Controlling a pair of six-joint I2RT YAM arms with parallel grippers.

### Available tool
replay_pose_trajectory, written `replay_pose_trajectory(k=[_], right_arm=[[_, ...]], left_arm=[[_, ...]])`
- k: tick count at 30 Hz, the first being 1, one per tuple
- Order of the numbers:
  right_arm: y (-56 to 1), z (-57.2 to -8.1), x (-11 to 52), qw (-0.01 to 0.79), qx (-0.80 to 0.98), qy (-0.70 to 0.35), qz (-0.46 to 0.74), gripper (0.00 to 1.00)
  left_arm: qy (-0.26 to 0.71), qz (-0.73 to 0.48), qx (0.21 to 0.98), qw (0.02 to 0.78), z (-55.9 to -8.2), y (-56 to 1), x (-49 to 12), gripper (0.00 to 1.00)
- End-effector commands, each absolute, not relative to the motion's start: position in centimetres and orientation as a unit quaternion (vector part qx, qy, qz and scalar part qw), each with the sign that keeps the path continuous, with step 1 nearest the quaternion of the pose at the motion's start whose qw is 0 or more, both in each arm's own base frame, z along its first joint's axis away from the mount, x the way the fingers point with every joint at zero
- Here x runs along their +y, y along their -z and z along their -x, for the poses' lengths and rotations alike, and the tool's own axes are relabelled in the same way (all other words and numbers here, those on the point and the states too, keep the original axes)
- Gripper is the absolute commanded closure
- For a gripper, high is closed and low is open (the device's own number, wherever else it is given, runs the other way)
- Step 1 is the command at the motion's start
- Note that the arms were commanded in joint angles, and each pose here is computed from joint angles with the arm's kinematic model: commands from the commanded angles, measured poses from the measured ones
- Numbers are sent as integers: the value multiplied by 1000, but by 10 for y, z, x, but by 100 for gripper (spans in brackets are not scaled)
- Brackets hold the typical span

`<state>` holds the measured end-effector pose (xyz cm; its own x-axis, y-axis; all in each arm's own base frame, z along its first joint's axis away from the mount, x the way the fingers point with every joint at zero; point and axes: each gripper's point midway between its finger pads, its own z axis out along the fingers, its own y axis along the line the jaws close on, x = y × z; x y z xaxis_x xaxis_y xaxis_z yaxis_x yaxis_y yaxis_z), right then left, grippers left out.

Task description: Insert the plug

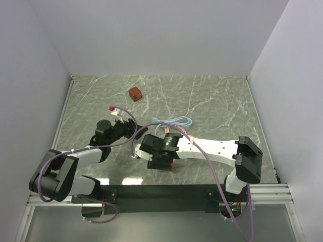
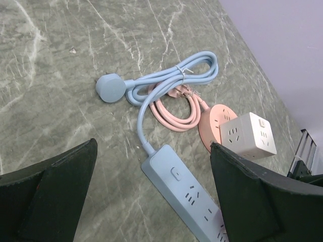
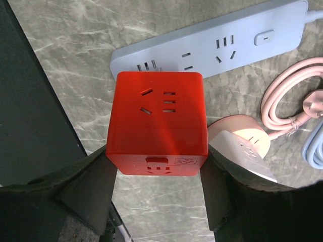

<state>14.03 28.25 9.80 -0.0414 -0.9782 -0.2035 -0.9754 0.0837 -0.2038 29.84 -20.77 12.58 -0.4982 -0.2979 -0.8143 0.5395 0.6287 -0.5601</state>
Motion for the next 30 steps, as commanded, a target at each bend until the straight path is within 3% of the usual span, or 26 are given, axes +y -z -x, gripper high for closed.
replay_pose_trajectory(k=[1, 18, 30], right_arm=[[-112, -143, 281, 167, 716, 9, 678, 100], [-102, -128, 282, 134, 713, 11, 689, 100], [-102, -139, 292, 158, 704, 26, 692, 100]], left_arm=[[440, -89, 732, 512, -297, -143, -210, 0], [440, -89, 733, 511, -297, -141, -210, 1], [441, -90, 731, 513, -296, -143, -210, 1]])
